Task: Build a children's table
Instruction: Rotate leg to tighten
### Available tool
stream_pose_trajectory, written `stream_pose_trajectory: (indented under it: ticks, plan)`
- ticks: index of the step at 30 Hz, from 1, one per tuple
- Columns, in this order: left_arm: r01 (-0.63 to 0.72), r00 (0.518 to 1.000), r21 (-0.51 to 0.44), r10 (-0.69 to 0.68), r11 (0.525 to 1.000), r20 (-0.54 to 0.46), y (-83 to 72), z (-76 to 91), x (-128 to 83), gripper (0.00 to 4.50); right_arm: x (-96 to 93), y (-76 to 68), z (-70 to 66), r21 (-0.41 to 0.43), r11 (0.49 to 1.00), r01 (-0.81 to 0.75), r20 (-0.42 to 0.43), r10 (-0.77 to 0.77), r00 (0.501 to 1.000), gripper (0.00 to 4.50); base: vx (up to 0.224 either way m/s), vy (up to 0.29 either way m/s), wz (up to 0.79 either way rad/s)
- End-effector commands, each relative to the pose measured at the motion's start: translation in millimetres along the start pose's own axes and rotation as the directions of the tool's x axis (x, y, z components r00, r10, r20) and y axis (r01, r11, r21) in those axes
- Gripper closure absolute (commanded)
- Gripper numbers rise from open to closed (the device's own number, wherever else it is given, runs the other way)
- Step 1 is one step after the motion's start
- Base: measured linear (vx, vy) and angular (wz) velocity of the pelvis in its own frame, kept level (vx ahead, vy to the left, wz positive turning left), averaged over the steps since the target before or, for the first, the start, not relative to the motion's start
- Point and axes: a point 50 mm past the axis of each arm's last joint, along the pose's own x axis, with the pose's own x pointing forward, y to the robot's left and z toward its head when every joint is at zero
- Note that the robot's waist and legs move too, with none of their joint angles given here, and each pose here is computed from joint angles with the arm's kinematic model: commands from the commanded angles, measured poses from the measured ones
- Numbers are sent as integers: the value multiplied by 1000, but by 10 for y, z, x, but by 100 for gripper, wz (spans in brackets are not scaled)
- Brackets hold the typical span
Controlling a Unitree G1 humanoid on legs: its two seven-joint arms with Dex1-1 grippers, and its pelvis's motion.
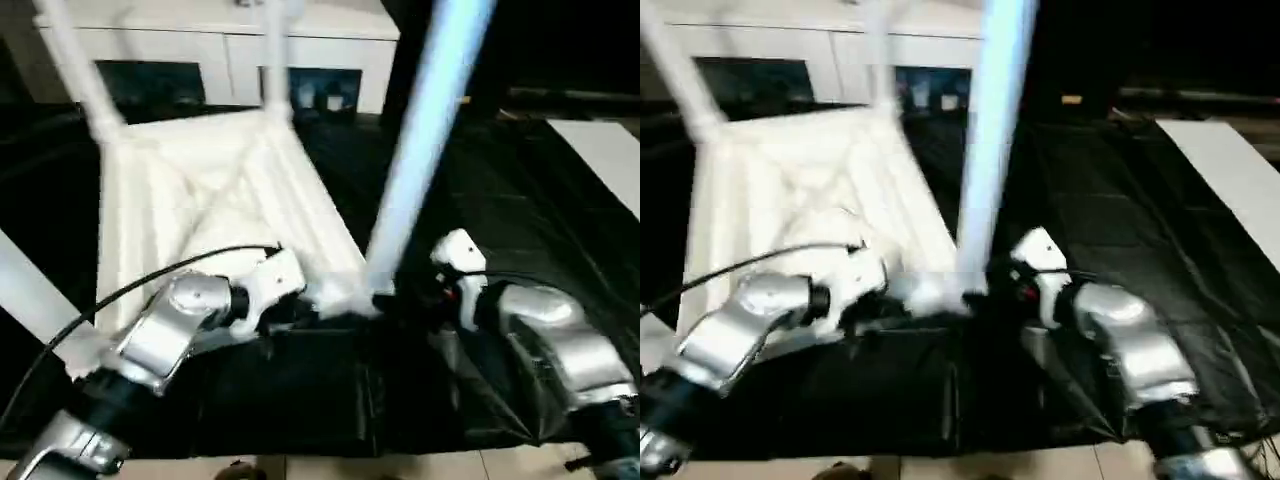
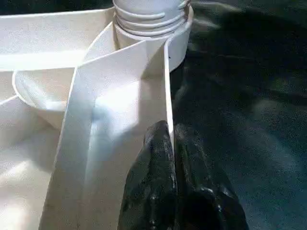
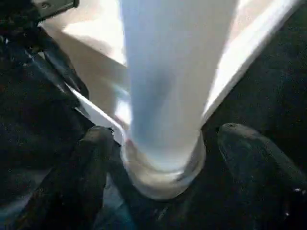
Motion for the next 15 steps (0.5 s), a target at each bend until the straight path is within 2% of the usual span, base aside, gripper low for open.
stream_pose_trajectory:
  ticks: [1, 8, 13, 14, 15]
  plan:
    - [61, 998, 44, -62, 997, 17, -64, 86, 25, 450, -18, -13, 13, -39, 999, -7, -12, 6, 1000, 38, 0, 0, 0]
    - [68, 998, 42, -68, 997, 16, -66, 81, -4, 450, 74, -4, -49, -58, 997, -48, -59, 45, 997, 38, 0, 0, 0]
    - [66, 998, 41, -66, 997, 15, -60, 81, -18, 450, 124, -47, -13, -29, 999, -32, -26, 31, 999, 38, 0, 0, 0]
    - [65, 998, 40, -66, 997, 15, -59, 80, -19, 450, 130, -53, -6, -19, 999, -29, -17, 29, 999, 66, 0, 0, 0]
    - [64, 998, 40, -65, 997, 15, -58, 78, -20, 450, 135, -55, -3, -15, 999, -31, -12, 31, 999, 66, 0, 0, 0]
